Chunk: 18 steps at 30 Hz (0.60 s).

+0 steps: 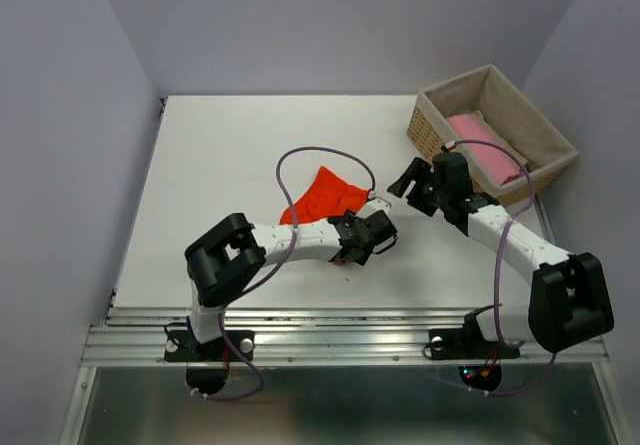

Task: Roll the t-shirts
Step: Roll the T-shirt to the center of the board.

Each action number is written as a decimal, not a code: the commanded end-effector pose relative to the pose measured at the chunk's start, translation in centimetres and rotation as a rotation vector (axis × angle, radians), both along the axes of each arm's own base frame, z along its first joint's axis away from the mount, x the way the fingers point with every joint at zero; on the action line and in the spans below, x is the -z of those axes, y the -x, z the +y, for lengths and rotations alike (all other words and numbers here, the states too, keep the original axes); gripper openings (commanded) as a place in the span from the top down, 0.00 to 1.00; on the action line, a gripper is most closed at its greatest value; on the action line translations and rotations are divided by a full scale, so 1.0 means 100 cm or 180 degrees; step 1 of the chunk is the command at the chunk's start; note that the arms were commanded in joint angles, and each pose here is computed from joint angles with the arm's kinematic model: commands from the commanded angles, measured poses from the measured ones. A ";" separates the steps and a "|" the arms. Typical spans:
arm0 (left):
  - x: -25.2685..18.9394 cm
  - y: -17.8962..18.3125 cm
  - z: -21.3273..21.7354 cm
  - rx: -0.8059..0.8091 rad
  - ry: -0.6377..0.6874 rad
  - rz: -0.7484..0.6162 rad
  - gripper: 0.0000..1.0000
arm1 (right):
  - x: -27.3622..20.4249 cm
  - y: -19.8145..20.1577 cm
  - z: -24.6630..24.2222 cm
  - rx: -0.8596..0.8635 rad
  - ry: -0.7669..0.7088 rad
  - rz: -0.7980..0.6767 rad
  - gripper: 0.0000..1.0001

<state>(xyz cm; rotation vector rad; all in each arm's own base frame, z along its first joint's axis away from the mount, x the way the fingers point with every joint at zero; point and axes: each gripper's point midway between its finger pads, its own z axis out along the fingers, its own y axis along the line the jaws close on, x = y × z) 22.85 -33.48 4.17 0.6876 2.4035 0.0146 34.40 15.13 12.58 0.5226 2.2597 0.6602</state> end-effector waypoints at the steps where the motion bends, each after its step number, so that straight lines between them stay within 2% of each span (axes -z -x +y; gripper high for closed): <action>1: 0.011 -0.011 0.017 -0.0122 0.0020 0.0033 0.41 | -0.004 0.002 0.000 -0.0021 -0.0052 -0.0054 0.25; 5: 0.018 -0.011 0.015 -0.0008 0.0148 0.0181 0.51 | 0.005 0.009 0.004 -0.0111 -0.0086 0.0037 0.25; 8: 0.016 -0.012 0.012 0.0080 0.0301 0.0250 0.71 | 0.009 0.013 0.010 -0.0257 -0.0144 0.0050 0.19; 9: 0.015 -0.008 0.009 0.0145 0.0391 0.0345 0.88 | 0.008 0.017 0.018 -0.0392 -0.0234 0.0049 0.17; 10: 0.010 -0.009 0.009 0.0180 0.0492 0.0350 0.97 | 0.010 0.019 0.022 -0.0452 -0.0306 0.0016 0.14; 11: 0.007 -0.008 0.008 0.0216 0.0561 0.0384 1.00 | 0.011 0.021 0.025 -0.0480 -0.0373 0.0028 0.13; 13: -0.003 -0.003 0.003 0.0346 0.0796 0.0477 1.00 | 0.012 0.026 0.036 -0.0599 -0.0600 0.0004 0.09; 18: -0.026 -0.001 0.004 0.0532 0.1318 0.0669 1.00 | 0.025 0.033 0.049 -0.0642 -0.0817 0.0080 0.02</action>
